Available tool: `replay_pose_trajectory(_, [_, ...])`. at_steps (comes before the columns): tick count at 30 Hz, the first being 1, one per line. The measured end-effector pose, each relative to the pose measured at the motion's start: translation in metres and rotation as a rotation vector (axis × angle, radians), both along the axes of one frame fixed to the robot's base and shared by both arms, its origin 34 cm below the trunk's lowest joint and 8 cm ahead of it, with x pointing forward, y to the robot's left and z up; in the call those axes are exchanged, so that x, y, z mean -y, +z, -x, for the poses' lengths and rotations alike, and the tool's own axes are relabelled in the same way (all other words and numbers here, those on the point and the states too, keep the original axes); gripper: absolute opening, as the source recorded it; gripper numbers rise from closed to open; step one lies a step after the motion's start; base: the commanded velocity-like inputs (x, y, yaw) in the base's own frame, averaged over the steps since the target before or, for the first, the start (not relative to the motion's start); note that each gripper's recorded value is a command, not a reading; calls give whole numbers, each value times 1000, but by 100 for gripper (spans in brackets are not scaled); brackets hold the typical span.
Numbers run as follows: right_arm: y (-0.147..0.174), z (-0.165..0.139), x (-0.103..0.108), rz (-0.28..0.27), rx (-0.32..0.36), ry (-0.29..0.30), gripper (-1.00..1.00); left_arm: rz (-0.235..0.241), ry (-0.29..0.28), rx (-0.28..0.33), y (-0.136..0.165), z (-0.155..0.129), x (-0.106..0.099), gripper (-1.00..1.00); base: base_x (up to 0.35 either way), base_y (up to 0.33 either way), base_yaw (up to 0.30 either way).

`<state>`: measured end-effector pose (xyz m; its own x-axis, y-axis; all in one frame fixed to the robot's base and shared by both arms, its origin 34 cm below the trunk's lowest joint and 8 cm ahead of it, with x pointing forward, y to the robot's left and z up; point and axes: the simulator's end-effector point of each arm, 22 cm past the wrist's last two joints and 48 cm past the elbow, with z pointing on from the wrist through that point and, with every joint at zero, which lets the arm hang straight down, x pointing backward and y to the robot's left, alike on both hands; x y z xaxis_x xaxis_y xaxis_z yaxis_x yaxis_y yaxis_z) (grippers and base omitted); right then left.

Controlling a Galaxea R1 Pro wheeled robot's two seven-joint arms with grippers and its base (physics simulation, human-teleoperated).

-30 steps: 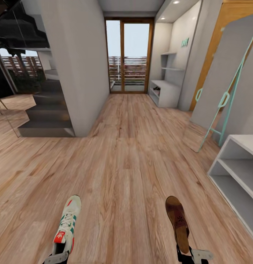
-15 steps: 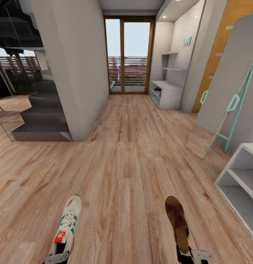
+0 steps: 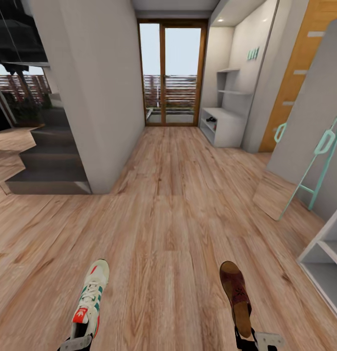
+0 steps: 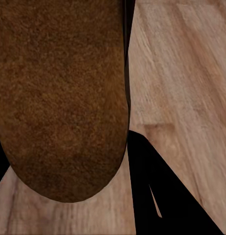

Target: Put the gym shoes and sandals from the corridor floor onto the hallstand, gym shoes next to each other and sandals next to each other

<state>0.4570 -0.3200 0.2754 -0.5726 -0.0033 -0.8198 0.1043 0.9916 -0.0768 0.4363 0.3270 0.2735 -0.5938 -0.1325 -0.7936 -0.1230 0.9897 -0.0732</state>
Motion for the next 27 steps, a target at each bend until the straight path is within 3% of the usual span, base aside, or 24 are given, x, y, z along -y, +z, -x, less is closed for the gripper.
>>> replay_pose_trajectory(27, [0,0,0,0,-1,1,-100,0,1,-1,0,0,0,-100,339,0,0])
